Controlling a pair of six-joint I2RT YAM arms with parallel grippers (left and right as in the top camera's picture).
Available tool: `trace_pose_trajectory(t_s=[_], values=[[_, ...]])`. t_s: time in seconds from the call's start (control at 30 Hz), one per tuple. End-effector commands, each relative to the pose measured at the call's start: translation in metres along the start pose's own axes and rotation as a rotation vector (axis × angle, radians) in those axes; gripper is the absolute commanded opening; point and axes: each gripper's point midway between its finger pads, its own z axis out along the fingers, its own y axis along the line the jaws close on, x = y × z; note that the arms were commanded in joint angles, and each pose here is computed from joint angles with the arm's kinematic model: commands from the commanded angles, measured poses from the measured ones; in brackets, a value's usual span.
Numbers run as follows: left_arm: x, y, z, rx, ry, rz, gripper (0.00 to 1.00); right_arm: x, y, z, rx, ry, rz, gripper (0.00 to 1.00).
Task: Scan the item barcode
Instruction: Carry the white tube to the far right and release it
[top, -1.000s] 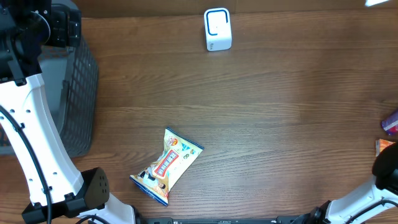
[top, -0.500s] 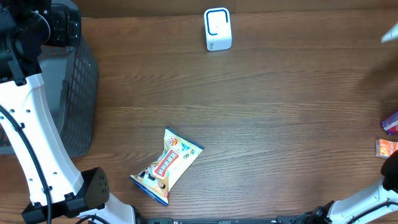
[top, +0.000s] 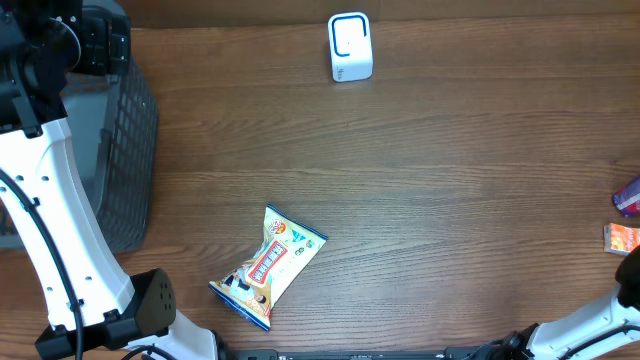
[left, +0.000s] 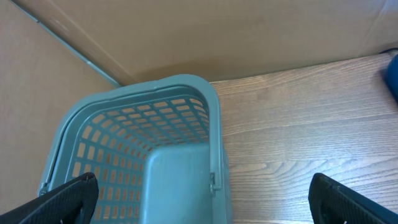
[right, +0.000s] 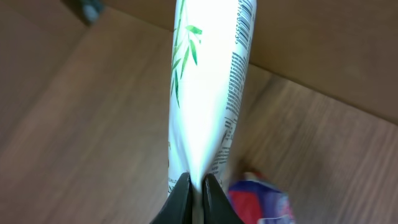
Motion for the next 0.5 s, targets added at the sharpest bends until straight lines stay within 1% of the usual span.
trace_pose_trajectory(t_s=[0.0,0.1,0.17,0.33,0.37,0.4,0.43,0.47], values=[[0.002,0.0,0.007,0.01,0.009,-0.018,1.0,0.032,-0.022,0.041,0.085,0.091,-0.029,0.04],[0.002,0.0,0.007,0.01,0.009,-0.018,1.0,0.061,-0.019,0.063,0.056,0.181,-0.034,0.04],[0.002,0.0,0.007,0.01,0.009,-0.018,1.0,0.07,-0.013,0.067,0.021,0.216,-0.031,0.04],[0.002,0.0,0.007,0.01,0.009,-0.018,1.0,0.061,-0.007,0.051,-0.012,0.204,-0.026,0.04],[0.002,0.0,0.007,0.01,0.009,-0.018,1.0,0.055,-0.003,0.042,-0.028,0.193,-0.024,0.19],[0.002,0.0,0.007,0.01,0.009,-0.018,1.0,0.047,0.003,0.032,-0.059,0.177,-0.021,0.58],[0.002,0.0,0.007,0.01,0.009,-0.018,1.0,0.036,0.016,0.013,-0.13,0.153,-0.017,0.89],[0.002,0.0,0.007,0.01,0.009,-0.018,1.0,0.03,0.024,0.0,-0.176,0.137,-0.017,1.0]])
